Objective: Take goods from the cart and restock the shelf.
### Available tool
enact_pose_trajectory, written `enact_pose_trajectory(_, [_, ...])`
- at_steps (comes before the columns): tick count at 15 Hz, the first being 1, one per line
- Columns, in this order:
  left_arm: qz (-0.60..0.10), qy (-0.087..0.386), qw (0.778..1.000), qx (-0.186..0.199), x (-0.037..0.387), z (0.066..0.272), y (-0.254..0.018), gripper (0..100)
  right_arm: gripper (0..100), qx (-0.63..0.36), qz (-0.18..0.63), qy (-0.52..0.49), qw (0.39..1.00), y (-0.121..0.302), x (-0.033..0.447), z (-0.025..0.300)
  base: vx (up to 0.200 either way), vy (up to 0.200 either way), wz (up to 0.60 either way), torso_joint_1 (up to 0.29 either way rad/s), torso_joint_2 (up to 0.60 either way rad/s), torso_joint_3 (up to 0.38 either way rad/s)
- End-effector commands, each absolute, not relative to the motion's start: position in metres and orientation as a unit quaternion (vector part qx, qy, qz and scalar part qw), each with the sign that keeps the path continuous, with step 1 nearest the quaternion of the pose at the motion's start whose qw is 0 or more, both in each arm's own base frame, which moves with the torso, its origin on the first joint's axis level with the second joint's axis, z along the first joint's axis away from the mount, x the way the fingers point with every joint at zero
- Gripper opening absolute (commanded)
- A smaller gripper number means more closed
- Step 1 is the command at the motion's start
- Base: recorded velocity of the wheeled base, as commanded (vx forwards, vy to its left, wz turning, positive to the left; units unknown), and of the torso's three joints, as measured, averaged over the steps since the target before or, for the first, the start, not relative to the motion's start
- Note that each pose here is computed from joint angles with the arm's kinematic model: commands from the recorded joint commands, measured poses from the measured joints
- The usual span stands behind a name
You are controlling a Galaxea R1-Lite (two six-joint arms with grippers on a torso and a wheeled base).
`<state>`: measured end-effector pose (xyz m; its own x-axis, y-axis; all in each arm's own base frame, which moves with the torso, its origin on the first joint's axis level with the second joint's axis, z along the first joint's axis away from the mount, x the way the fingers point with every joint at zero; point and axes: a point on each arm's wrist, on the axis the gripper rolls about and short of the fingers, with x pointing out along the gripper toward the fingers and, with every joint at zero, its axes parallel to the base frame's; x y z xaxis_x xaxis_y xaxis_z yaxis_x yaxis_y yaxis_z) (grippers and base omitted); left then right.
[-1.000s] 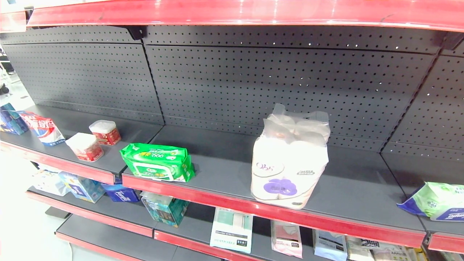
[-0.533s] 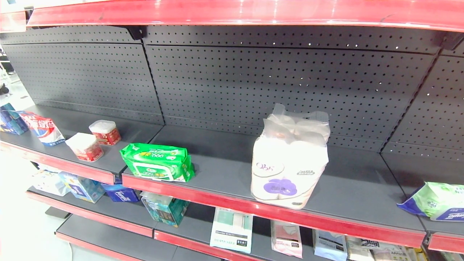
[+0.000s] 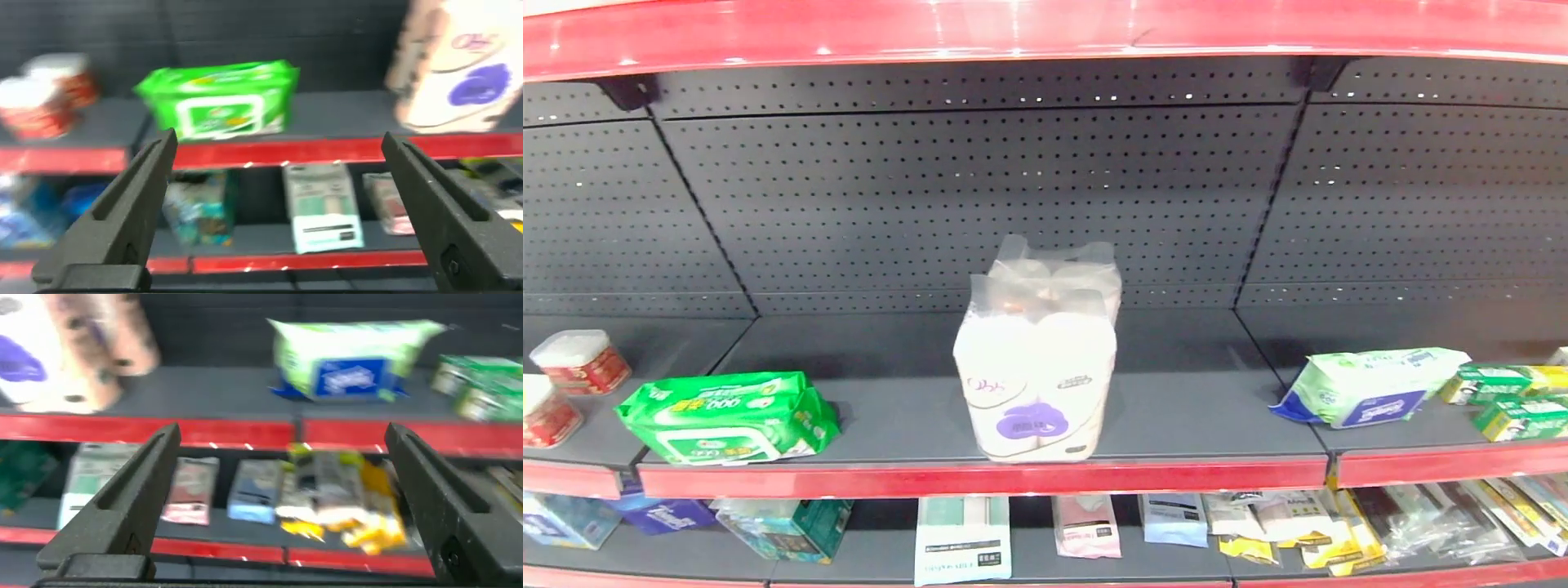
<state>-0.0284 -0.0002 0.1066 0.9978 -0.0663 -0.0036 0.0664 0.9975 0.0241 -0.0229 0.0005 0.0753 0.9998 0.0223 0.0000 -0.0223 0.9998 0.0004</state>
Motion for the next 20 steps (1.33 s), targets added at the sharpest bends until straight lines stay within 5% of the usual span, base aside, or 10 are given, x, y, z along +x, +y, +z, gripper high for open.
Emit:
enact_pose_trajectory(1, [-0.033, 0.005, 0.999, 0.012, -0.028, 0.106, 0.000, 100, 100, 0.000, 0.012, 0.001, 1.000, 0.001, -0.023, 0.075, 0.000, 0.000, 0.00, 0.000, 0.00, 0.000])
enact_pose_trajectory(5, [-0.033, 0.028, 0.999, 0.011, -0.021, 0.118, 0.000, 100, 100, 0.001, 0.012, 0.001, 1.000, 0.001, -0.023, 0.075, 0.000, 0.000, 0.00, 0.000, 0.00, 0.000])
enact_pose_trajectory(6, [-0.033, 0.035, 0.999, 0.010, -0.015, 0.134, -0.001, 100, 100, 0.001, 0.012, 0.001, 1.000, 0.001, -0.023, 0.075, 0.000, 0.000, 0.00, 0.000, 0.00, 0.000])
enact_pose_trajectory(8, [0.024, 0.074, 0.997, -0.019, 0.043, 0.215, 0.001, 100, 100, 0.001, 0.012, 0.001, 1.000, 0.001, -0.023, 0.075, 0.000, 0.000, 0.00, 0.000, 0.00, 0.000])
enact_pose_trajectory(10, [0.085, 0.140, 0.987, -0.012, 0.103, 0.236, 0.006, 100, 100, 0.002, 0.012, 0.001, 1.000, 0.001, -0.023, 0.075, 0.000, 0.000, 0.00, 0.000, 0.00, 0.000])
enact_pose_trajectory(15, [0.065, 0.281, 0.957, 0.019, 0.199, 0.207, 0.000, 100, 100, 0.001, 0.012, 0.001, 1.000, 0.001, -0.023, 0.075, 0.000, 0.000, 0.00, 0.000, 0.00, 0.000])
enact_pose_trajectory(20, [0.028, 0.343, 0.938, 0.037, 0.246, 0.180, -0.018, 100, 100, 0.001, 0.012, 0.001, 1.000, 0.001, -0.023, 0.075, 0.000, 0.000, 0.00, 0.000, 0.00, 0.000])
